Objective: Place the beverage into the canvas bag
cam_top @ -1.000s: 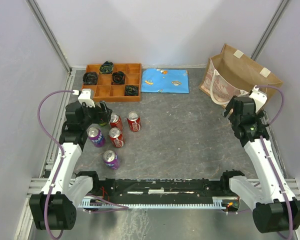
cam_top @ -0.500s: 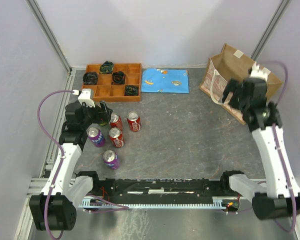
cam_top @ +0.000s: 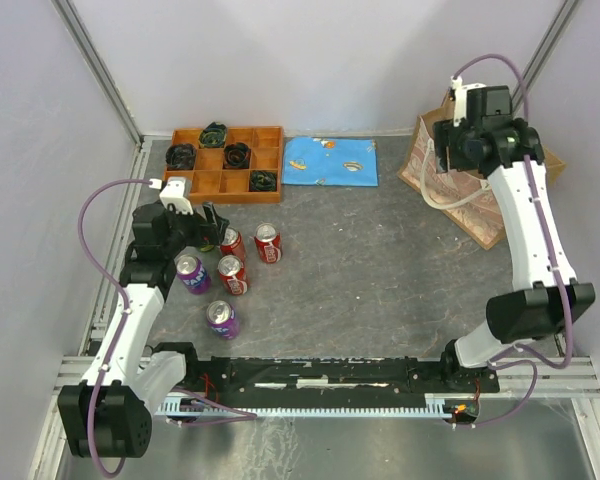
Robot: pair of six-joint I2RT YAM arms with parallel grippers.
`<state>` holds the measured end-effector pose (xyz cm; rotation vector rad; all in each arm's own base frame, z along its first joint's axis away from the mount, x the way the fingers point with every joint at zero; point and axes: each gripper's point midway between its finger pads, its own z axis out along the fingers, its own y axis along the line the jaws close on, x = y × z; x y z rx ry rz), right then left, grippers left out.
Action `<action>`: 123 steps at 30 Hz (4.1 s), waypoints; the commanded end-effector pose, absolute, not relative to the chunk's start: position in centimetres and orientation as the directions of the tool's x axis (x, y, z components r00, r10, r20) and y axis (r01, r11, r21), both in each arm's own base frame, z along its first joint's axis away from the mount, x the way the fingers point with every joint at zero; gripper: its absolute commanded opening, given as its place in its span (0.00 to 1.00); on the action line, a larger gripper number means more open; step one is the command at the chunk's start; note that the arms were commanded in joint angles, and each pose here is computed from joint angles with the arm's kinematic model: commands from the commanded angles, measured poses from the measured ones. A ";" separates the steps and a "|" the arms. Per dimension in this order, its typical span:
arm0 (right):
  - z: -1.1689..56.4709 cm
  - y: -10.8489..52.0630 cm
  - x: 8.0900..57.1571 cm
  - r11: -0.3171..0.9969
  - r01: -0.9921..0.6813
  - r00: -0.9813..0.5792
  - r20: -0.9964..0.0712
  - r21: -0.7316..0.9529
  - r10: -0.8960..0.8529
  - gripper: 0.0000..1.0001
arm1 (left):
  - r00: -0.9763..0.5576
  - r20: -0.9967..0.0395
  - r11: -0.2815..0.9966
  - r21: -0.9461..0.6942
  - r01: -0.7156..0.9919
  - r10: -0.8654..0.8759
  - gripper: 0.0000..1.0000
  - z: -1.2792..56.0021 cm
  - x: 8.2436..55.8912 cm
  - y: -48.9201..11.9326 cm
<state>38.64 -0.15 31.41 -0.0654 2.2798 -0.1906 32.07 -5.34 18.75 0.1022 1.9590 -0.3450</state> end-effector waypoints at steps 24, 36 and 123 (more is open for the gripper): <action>23.3 -3.7 45.3 0.838 -0.141 -0.648 -0.591 -0.527 -0.481 0.68 | -0.338 -0.939 0.934 -0.179 0.308 -0.069 0.99 21.5 32.0 -6.6; 25.7 0.8 38.0 0.910 -0.140 -0.732 -0.578 -0.389 -0.360 0.00 | -0.326 -0.942 0.894 -0.208 0.396 -0.075 0.99 24.3 32.7 -8.6; 26.8 5.6 26.6 0.998 -0.045 -0.858 -0.510 -0.044 -0.061 0.00 | -0.838 -0.503 0.789 -0.593 0.157 -0.211 0.03 23.5 27.0 -31.4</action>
